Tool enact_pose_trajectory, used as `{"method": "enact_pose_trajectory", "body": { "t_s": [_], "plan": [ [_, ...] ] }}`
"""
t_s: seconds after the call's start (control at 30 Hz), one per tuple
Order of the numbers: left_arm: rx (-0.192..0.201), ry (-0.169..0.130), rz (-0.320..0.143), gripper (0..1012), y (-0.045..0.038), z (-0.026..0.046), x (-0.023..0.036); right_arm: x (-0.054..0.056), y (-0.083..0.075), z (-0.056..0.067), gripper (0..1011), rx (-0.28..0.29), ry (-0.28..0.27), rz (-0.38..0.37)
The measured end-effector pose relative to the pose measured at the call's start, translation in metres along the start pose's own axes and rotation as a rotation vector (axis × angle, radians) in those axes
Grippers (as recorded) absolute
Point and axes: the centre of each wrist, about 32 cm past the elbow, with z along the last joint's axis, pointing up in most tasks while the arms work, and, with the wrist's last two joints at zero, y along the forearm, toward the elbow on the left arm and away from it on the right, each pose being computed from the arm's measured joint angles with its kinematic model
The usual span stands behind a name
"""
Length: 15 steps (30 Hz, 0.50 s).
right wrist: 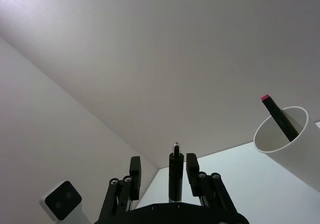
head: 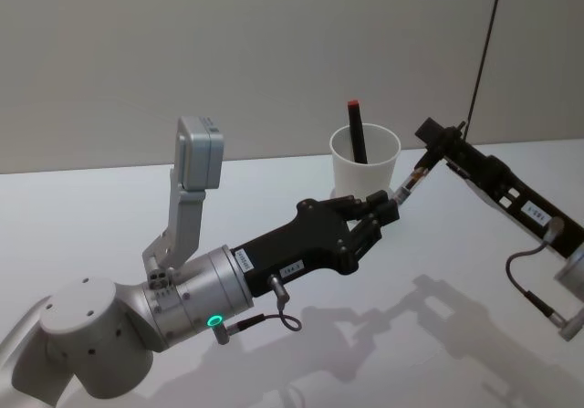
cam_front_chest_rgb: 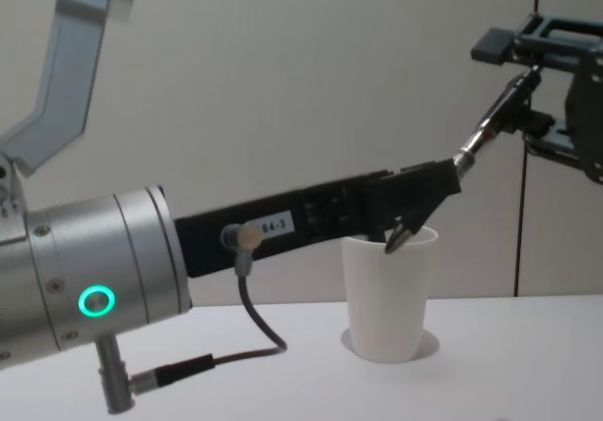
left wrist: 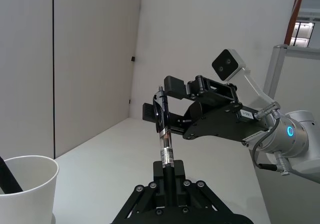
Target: Place the pen into the pen holder.
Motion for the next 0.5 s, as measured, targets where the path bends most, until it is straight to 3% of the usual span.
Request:
{"method": "enact_pose_trajectory", "body": {
  "t_s": [0.37, 0.5],
  "plan": [
    [0.000, 0.000, 0.000, 116, 0.0000, 0.0000, 0.0000, -0.0002, 0.0010, -0.0004, 226, 0.000, -0.002, -0.001],
    [-0.001, 0.000, -0.001, 116, 0.0000, 0.0000, 0.0000, -0.0003, 0.0011, -0.0005, 137, 0.000, -0.003, -0.002]
  ]
}}
